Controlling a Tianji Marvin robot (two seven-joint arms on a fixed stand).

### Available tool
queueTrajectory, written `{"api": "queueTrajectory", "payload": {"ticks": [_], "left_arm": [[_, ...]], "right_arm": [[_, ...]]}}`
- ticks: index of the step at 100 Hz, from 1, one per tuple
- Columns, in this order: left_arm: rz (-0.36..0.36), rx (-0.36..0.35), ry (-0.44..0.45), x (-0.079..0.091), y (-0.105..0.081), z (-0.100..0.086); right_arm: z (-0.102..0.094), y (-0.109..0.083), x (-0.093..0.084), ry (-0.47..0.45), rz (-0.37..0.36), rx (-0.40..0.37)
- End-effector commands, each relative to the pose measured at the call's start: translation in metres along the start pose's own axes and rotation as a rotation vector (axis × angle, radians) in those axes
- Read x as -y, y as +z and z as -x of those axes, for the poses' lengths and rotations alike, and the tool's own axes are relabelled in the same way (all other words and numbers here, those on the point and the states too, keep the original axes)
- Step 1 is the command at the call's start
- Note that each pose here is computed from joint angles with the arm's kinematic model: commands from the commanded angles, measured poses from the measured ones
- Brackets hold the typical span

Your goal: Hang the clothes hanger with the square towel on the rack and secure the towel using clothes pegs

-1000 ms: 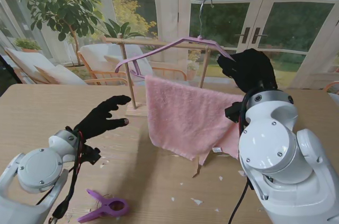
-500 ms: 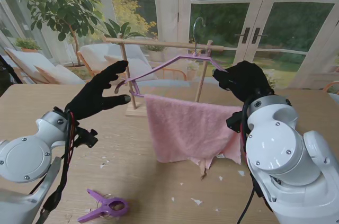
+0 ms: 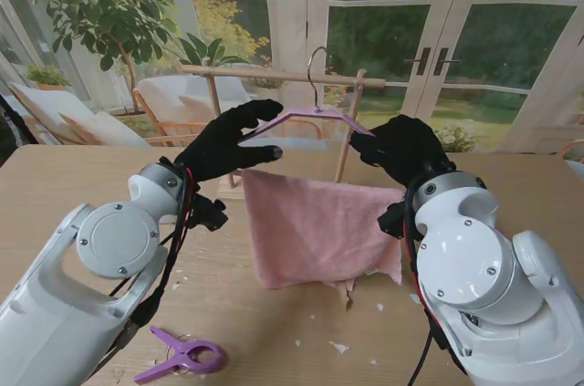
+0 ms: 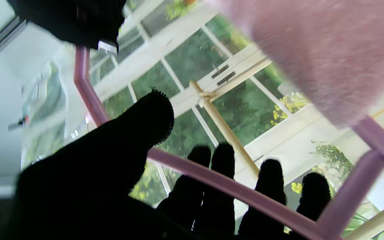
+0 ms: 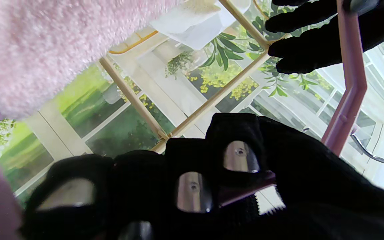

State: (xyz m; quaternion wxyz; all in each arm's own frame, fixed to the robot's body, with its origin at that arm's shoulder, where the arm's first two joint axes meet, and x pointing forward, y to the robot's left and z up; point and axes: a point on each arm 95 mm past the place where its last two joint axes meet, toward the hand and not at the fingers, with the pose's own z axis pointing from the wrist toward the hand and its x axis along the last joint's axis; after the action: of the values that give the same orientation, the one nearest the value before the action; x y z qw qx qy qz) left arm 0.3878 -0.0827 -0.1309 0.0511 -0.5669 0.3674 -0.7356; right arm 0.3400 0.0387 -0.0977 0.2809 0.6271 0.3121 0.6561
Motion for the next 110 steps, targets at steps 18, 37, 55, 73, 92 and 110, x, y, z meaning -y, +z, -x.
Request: {"api": "queueTrajectory", "payload": {"ticks": [18,37,55,73,92,110], "left_arm": [[-0.028,-0.007,-0.08,-0.022,0.013,-0.013],[-0.062,0.026,-0.005,-0.023,0.017,-0.015],[-0.127,0.064,0.03,-0.021,0.02,-0.013],[-0.106,0.101,0.039,-0.018,0.019,-0.009],[-0.096,0.113,0.039,-0.015,0.018,-0.005],[-0.09,0.115,0.052,-0.012,0.016,-0.003]], "right_arm": [[-0.004,-0.005,0.009,0.019,-0.044,-0.028],[-0.005,-0.006,0.013,0.028,-0.052,-0.03],[-0.007,-0.007,0.014,0.004,-0.045,-0.051],[-0.008,-0.007,0.014,0.003,-0.048,-0.065],[-0.006,-0.009,0.011,-0.005,-0.028,-0.084],[-0.006,-0.009,0.009,-0.004,-0.022,-0.086]]}}
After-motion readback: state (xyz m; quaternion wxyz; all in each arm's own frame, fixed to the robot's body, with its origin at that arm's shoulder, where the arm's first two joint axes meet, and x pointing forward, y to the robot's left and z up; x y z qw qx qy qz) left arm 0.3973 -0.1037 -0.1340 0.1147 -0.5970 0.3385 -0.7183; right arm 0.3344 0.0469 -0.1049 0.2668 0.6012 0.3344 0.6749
